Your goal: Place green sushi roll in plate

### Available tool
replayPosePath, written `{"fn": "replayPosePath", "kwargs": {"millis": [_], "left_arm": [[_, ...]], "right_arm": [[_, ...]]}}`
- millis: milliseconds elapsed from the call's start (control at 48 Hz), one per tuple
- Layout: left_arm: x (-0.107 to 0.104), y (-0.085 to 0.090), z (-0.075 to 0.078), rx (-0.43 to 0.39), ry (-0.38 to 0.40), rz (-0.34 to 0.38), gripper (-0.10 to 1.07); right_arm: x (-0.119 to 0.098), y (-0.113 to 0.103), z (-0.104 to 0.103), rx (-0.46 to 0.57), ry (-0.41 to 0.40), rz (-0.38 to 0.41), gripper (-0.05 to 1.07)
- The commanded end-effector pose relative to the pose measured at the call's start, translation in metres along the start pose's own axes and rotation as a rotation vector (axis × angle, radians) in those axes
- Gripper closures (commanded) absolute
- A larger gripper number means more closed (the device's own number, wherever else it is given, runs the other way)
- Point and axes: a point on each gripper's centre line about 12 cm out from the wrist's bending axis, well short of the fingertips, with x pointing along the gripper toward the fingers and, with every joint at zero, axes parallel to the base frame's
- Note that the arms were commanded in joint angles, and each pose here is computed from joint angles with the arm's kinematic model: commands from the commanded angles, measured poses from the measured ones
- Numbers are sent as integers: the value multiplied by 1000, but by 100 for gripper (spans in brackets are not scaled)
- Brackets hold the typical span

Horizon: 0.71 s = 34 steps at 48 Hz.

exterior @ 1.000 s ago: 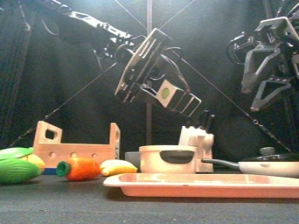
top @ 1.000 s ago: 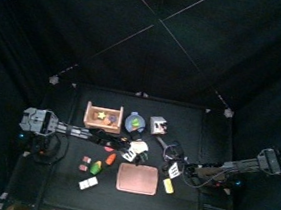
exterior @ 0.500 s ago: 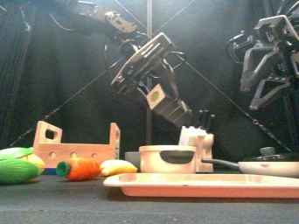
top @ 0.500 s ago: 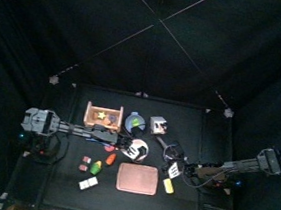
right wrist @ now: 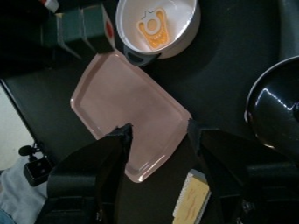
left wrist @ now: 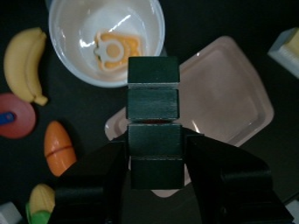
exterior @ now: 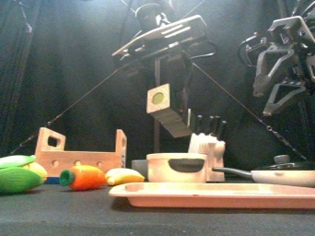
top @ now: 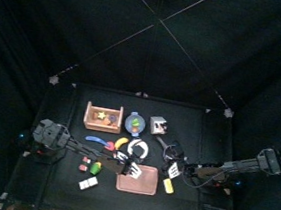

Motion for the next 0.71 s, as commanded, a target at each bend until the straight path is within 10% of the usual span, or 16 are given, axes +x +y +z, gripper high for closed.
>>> {"fn": "replayPosePath", "kwargs": {"millis": [0,688], "left_arm": [[-8,-13,-1,-18,-6,23,40],[-2,-52,-64,-241,-137,36,39]], "right_arm": [[-5,6,5,5,-14,27,15],[-13,4,-2,39,9,57,15]]}}
